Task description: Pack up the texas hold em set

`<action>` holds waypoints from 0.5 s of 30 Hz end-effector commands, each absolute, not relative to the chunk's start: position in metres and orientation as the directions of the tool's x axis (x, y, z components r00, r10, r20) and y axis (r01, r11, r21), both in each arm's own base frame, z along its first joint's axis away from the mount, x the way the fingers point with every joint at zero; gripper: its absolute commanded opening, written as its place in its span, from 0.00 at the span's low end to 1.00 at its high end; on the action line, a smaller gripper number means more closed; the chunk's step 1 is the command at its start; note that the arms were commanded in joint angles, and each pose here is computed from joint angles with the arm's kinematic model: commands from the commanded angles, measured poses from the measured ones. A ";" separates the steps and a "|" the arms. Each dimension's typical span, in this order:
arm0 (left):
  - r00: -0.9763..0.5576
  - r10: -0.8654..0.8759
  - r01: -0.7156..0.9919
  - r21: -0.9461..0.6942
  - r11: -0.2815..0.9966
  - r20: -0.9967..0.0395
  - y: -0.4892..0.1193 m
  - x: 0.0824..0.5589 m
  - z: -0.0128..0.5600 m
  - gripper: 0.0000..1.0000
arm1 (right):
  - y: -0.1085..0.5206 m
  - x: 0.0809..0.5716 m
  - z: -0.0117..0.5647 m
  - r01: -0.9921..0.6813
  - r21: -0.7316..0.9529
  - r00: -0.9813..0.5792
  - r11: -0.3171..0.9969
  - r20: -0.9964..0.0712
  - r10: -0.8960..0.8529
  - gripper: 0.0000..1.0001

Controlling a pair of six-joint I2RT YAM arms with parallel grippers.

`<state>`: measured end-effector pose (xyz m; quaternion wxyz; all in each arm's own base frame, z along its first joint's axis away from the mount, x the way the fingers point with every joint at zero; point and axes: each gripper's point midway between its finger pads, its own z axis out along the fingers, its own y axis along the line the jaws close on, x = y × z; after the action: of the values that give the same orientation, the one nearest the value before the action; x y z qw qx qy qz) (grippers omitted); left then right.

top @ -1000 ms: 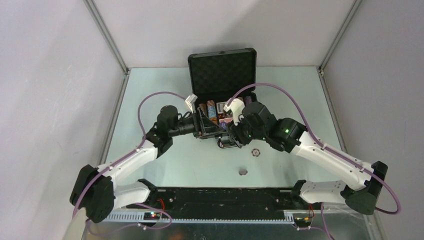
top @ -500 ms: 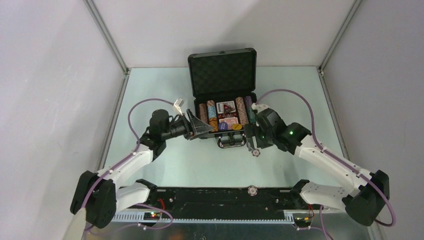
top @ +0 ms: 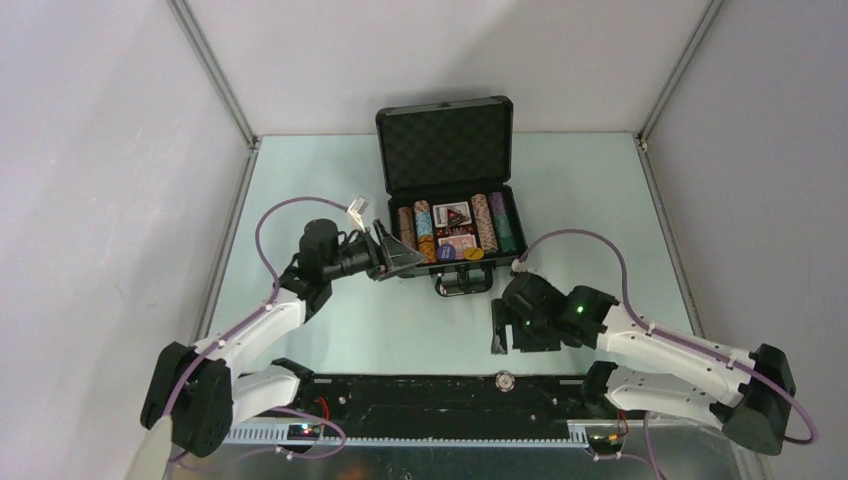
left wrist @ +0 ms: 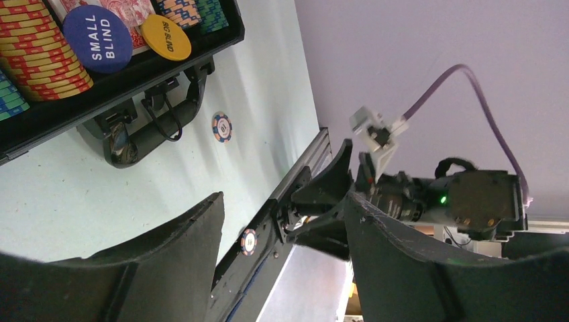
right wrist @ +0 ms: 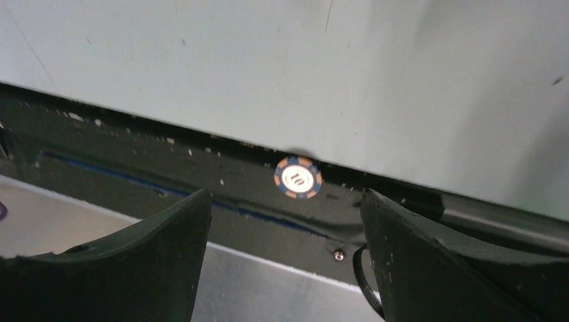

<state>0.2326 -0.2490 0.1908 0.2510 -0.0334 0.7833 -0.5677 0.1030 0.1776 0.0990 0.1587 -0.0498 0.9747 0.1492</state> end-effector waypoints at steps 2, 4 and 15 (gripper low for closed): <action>-0.857 -0.323 0.289 -0.894 0.344 -0.401 -0.250 0.235 0.203 0.70 | 0.193 0.073 0.081 -0.020 0.324 -0.970 0.946 -0.234 0.060 0.85; -0.857 -0.324 0.288 -0.894 0.344 -0.400 -0.250 0.235 0.203 0.70 | 0.195 0.067 0.072 -0.006 0.311 -0.973 0.951 -0.222 0.067 0.85; -0.864 -0.316 0.281 -0.896 0.343 -0.392 -0.251 0.234 0.200 0.70 | 0.207 0.047 0.037 -0.046 0.227 -0.984 0.973 -0.178 -0.005 0.82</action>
<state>0.2319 -0.2489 0.1896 0.2485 -0.0345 0.7848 -0.5667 0.0425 0.1986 0.0434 0.0758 -0.0307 0.9902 0.1129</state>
